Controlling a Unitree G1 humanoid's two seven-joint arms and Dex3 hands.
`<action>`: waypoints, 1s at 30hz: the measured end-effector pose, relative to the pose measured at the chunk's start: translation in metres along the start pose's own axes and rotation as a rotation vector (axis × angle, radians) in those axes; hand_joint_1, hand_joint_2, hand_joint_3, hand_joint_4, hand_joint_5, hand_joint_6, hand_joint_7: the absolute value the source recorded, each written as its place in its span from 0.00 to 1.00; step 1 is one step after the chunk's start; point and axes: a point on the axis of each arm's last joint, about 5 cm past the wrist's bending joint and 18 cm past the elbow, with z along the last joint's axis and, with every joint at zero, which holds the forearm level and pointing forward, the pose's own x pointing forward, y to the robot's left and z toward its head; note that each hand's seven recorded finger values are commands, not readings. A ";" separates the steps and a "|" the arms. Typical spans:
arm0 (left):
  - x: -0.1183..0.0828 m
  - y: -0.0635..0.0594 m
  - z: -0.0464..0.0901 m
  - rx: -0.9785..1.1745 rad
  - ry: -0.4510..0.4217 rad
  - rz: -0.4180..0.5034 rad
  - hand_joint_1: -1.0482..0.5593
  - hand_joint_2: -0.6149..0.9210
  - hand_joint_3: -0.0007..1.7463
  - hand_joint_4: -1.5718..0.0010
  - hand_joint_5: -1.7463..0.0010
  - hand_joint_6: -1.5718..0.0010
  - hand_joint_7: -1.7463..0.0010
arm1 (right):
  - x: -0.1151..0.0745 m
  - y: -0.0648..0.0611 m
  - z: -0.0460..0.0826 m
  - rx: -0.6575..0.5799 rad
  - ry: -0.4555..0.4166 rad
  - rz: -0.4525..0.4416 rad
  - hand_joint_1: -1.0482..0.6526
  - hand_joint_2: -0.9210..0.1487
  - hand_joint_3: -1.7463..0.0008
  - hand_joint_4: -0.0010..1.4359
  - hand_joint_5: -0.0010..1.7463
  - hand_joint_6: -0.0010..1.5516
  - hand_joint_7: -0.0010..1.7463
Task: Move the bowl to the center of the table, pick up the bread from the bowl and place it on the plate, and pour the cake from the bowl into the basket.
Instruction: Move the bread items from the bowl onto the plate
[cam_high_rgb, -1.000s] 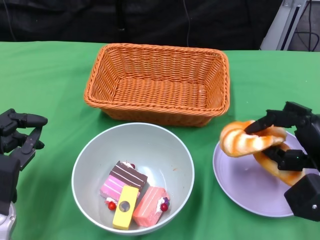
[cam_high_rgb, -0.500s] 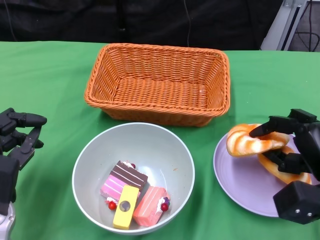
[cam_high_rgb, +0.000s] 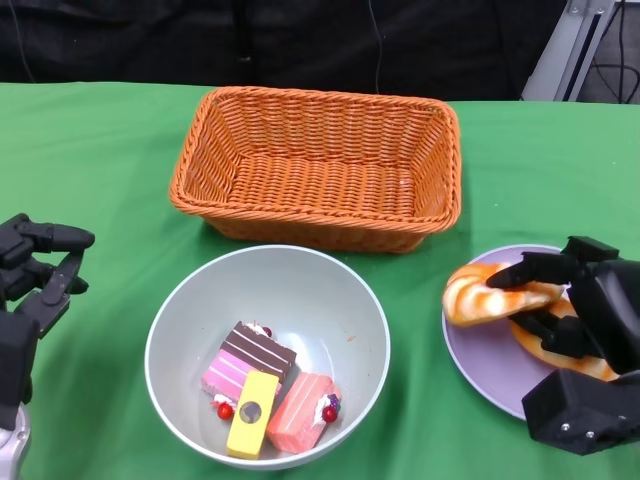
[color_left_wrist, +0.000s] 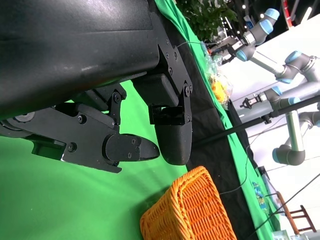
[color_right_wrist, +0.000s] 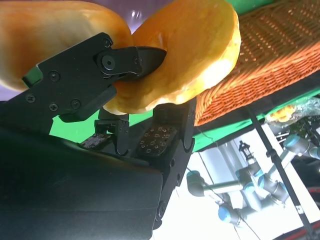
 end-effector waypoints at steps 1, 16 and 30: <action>0.000 0.000 0.000 0.000 -0.001 0.000 0.58 1.00 0.18 0.45 0.29 0.43 0.50 | 0.000 0.000 0.000 -0.002 0.003 0.004 0.60 0.13 0.79 0.62 0.69 0.70 0.26; 0.000 0.000 0.000 0.004 -0.002 -0.012 0.59 1.00 0.18 0.45 0.28 0.43 0.50 | 0.004 -0.006 0.007 0.039 0.044 0.147 0.60 0.01 0.98 0.63 0.59 0.77 0.10; 0.000 0.000 0.000 0.000 0.000 -0.010 0.59 1.00 0.18 0.45 0.28 0.43 0.49 | 0.003 -0.011 0.014 0.029 0.090 0.158 0.57 0.02 1.00 0.58 0.66 0.77 0.06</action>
